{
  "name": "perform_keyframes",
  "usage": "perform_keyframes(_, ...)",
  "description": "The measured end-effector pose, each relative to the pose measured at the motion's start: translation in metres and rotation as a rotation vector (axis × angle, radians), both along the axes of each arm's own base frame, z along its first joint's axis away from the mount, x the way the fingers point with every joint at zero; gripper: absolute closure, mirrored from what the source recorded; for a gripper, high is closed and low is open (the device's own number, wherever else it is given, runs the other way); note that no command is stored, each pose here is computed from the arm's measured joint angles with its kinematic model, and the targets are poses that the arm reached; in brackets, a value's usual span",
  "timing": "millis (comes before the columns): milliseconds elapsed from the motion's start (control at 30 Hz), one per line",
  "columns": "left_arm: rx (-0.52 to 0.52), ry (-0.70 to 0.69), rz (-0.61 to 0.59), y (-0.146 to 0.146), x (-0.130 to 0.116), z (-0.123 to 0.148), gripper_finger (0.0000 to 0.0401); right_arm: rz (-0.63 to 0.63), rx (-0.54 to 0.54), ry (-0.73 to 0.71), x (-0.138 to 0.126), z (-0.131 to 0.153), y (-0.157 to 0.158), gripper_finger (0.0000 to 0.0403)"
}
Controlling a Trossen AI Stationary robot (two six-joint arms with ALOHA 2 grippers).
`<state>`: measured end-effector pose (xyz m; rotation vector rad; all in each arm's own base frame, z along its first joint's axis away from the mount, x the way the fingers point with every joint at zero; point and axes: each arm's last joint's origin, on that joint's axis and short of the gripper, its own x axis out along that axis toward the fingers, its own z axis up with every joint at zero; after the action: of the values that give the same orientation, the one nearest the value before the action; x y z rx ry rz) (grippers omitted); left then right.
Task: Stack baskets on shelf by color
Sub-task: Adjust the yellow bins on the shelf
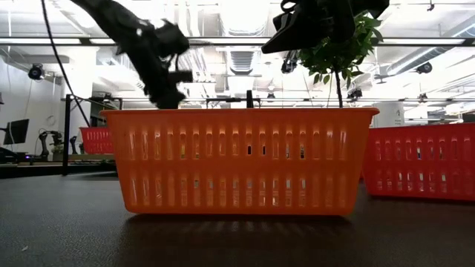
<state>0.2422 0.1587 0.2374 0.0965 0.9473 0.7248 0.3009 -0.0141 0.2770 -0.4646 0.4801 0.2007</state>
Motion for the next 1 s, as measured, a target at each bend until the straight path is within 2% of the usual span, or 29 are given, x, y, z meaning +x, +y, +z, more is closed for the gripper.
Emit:
perform_keyframes(133, 0.001, 0.073, 0.065, 0.012, -0.001, -0.014, 0.0401, 0.0, -0.001, 0.0, 0.0, 0.0, 0.0, 0.0394)
perform_keyframes(367, 0.013, 0.136, 0.139, 0.018, -0.006, -0.021, 0.0401, 0.006, -0.01, 0.0, 0.0, 0.0, 0.0, 0.0394)
perform_keyframes(700, -0.028, 0.126, 0.199, 0.016, -0.01, -0.022, 0.0401, 0.006, -0.01, 0.0, 0.0, 0.0, 0.0, 0.0394)
perform_keyframes(900, -0.025, 0.108, 0.193, 0.015, -0.009, -0.013, 0.0401, 0.006, -0.01, 0.001, 0.0, -0.001, 0.0, 0.0394)
perform_keyframes(1000, -0.066, 0.047, 0.119, 0.006, -0.006, -0.005, 0.0401, 0.006, -0.01, 0.001, 0.0, -0.001, 0.0, 0.0394)
